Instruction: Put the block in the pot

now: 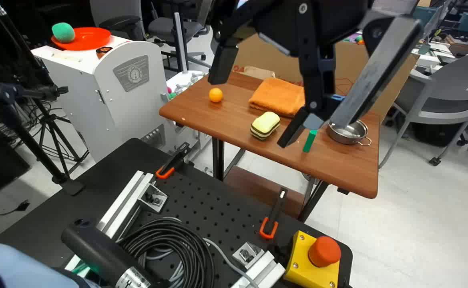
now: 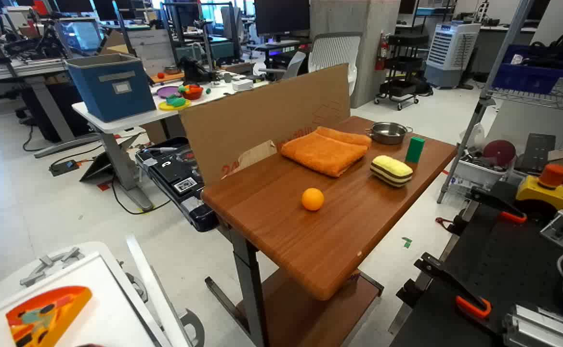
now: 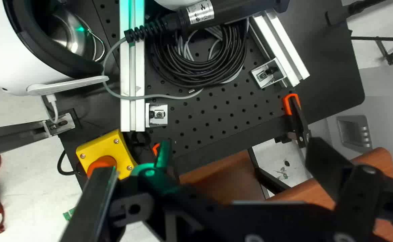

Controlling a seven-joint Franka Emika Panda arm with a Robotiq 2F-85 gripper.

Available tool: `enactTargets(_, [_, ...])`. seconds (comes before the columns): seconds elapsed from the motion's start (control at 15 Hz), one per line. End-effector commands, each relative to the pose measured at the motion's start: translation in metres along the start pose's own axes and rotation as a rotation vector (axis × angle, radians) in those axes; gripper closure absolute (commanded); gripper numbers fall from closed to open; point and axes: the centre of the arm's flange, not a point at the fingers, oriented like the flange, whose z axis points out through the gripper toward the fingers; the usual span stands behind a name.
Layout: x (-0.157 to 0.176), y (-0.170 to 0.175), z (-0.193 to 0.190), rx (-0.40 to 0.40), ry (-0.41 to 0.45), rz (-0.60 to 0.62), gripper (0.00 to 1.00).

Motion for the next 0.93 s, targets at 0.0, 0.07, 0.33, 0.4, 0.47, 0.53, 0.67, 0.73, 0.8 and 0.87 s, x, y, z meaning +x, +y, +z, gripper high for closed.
enactTargets(0.0, [0.0,0.0,0.0,0.0,0.0,0.0,0.0])
enactTargets(0.07, [0.0,0.0,0.0,0.0,0.0,0.0,0.0])
enactTargets(0.33, [0.0,0.0,0.0,0.0,0.0,0.0,0.0])
enactTargets(0.4, [0.0,0.0,0.0,0.0,0.0,0.0,0.0])
enactTargets(0.47, [0.0,0.0,0.0,0.0,0.0,0.0,0.0])
enactTargets(0.53, [0.0,0.0,0.0,0.0,0.0,0.0,0.0])
enactTargets(0.67, [0.011,-0.001,0.004,-0.005,-0.003,0.021,0.0])
enactTargets(0.73, [0.031,-0.004,0.012,-0.007,0.007,0.034,0.0])
enactTargets(0.8, [0.039,-0.005,0.014,-0.009,0.024,0.042,0.0])
enactTargets(0.87, [0.054,-0.006,0.02,-0.014,0.053,0.034,0.0])
